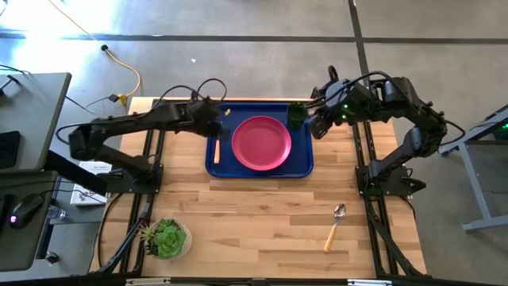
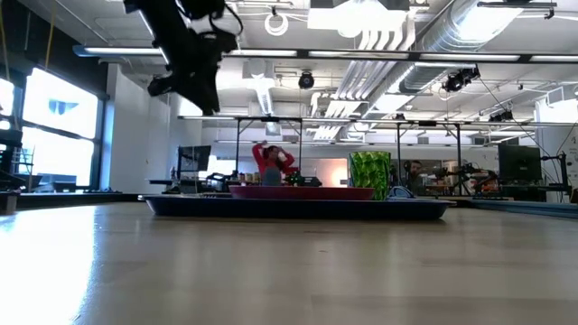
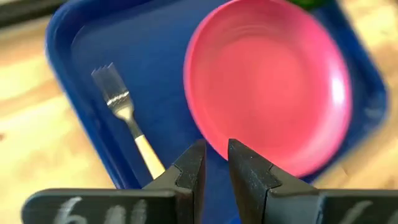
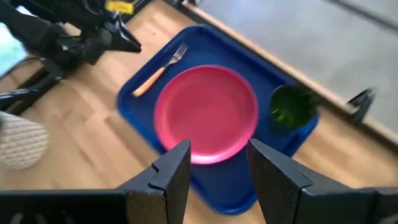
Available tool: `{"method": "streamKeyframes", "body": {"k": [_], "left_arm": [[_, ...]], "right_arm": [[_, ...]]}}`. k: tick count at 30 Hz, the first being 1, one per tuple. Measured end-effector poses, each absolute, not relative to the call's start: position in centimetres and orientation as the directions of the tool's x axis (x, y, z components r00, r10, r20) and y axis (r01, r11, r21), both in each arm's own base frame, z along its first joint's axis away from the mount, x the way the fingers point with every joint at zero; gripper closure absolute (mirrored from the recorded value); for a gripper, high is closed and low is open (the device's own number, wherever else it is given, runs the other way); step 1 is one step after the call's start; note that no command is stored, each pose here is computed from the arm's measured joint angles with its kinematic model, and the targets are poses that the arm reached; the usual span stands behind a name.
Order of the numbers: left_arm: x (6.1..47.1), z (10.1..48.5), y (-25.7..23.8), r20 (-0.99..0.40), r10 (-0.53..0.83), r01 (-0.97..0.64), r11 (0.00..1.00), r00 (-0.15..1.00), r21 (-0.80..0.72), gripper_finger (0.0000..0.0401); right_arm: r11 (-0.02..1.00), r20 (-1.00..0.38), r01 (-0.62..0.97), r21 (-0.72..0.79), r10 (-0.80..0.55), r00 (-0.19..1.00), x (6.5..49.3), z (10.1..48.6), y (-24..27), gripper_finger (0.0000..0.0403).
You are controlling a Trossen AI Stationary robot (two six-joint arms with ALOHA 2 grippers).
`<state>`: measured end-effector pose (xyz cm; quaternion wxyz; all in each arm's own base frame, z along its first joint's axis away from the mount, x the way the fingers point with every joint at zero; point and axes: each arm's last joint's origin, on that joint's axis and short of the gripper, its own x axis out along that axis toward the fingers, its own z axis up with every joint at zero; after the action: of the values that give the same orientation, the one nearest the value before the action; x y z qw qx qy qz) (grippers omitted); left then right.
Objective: Pick and place plate/cup/fork/spoon on tray
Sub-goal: Put the yellow spoon between the fork and plate on the blue serving tray
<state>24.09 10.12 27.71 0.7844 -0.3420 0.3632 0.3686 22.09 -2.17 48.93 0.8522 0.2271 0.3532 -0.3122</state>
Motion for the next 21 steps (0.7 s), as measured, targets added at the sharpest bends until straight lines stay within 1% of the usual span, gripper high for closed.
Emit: {"method": "streamKeyframes", "body": {"k": [3,7,11,17,21], "left_arm": [[23.3,29.2,8.8,-0.786,0.308,-0.752,0.599,0.535,-0.277,0.0341],[22.2,31.1,7.2,-0.737,0.252,-0.640,0.705,0.627,-0.304,0.0341],[21.0,32.5,5.8,-0.688,0.220,-0.531,0.800,0.692,-0.279,0.0341],[19.5,34.0,4.6,-0.631,0.202,-0.441,0.863,0.749,-0.247,0.0341],[18.7,34.6,4.3,-0.601,0.184,-0.386,0.894,0.777,-0.225,0.0341]], "right_arm": [[0.685,-0.759,0.693,0.222,-0.325,0.565,22.6,48.7,-1.5,0.0253],[0.631,-0.789,0.711,0.312,-0.244,0.563,23.8,48.0,-0.4,0.0254],[0.589,-0.820,0.735,0.336,-0.202,0.536,25.8,46.8,1.4,0.0253],[0.560,-0.882,0.776,0.291,-0.157,0.444,29.9,43.4,4.5,0.0253],[0.567,-0.912,0.789,0.237,-0.148,0.381,32.1,41.1,6.7,0.0253]]}}
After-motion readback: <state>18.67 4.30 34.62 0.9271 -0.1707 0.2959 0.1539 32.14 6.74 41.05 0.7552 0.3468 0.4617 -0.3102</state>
